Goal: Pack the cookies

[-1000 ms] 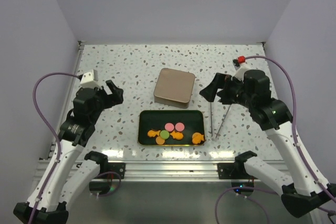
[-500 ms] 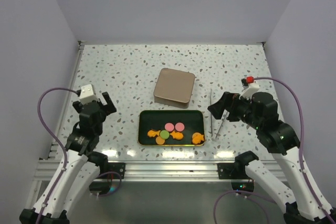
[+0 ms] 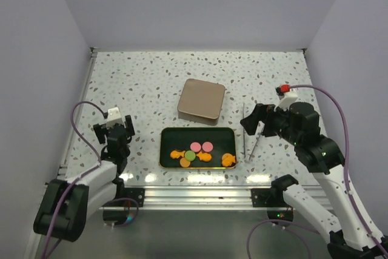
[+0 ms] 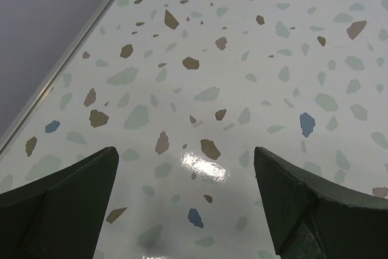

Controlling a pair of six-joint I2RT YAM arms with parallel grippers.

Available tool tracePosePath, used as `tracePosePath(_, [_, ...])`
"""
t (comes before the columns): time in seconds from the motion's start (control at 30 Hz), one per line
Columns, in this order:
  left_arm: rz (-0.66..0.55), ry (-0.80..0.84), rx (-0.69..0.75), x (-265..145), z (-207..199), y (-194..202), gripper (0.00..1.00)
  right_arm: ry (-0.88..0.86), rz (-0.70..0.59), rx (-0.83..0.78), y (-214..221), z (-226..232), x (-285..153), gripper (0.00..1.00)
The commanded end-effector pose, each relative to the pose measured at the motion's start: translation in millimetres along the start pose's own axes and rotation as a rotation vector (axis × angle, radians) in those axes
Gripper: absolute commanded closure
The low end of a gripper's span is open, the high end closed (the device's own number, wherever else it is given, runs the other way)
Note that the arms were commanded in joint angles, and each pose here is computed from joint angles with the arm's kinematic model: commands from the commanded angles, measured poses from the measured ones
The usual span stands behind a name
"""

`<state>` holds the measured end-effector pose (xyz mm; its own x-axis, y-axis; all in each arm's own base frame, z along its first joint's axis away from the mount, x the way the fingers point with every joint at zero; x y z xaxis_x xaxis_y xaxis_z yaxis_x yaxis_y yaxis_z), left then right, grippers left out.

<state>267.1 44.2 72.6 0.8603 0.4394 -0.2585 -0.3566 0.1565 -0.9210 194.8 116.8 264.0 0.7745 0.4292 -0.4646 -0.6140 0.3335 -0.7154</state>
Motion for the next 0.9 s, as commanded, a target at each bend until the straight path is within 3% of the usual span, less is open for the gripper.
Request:
tracePosePath(0.0, [-0.172, -0.021, -0.158, 22, 0, -55, 0.0, -0.042, -0.061, -0.046, -22, 13, 3, 0.01])
tracePosePath(0.2, [-0.195, -0.028, -0.156, 61, 2, -70, 0.0, -0.052, -0.071, -0.058, -27, 16, 5, 0.01])
tracePosePath(0.33, [-0.129, 0.135, -0.081, 88, -28, -70, 0.04, -0.048, -0.091, -0.058, -23, 11, 3, 0.01])
tracePosePath(0.47, [-0.178, 0.197, -0.104, 78, -35, -73, 0.07, -0.052, -0.125, -0.065, -16, 4, -2, 0.01])
tracePosePath(0.5, [-0.263, 0.195, -0.139, 74, -32, -90, 0.05, -0.049, -0.129, -0.068, -15, 2, -2, 0.01])
tracePosePath(0.57, [-0.314, 0.256, -0.105, 60, -39, -80, 0.01, -0.051, -0.145, -0.074, -14, 1, -5, 0.01])
tracePosePath(0.63, [-0.354, 0.359, -0.037, 51, -55, -70, 0.07, -0.049, -0.155, -0.085, -14, -1, -5, 0.01])
tracePosePath(0.67, [-0.411, 0.355, -0.044, 46, -53, -78, 0.05, -0.055, -0.157, -0.096, -14, -1, -4, 0.01])
tracePosePath(0.7, [-0.326, 0.333, -0.051, 50, -51, -65, 0.04, -0.052, -0.158, -0.11, -14, -2, -2, 0.01])
tracePosePath(0.77, [-0.388, 0.308, -0.053, 49, -49, -76, 0.0, -0.041, -0.161, -0.119, -15, -4, 1, 0.01])
tracePosePath(0.8, [-0.343, 0.31, -0.043, 50, -49, -69, 0.0, -0.037, -0.154, -0.14, -15, -5, 4, 0.01])
tracePosePath(0.87, [-0.366, 0.292, -0.047, 51, -50, -74, 0.0, -0.003, -0.116, -0.161, -13, -11, 13, 0.01])
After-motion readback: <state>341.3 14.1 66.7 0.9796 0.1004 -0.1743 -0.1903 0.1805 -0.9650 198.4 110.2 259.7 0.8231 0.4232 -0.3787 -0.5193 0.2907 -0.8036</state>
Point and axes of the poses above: each gripper's point midway between its finger pads, its own x axis out along the fingers, its own z axis along the line the jaws close on, y = z × x, the point moved 1 cm from there along -x, back along the fingers, and after that the axes turned 10 degrees about x, right-handed, at the moved point
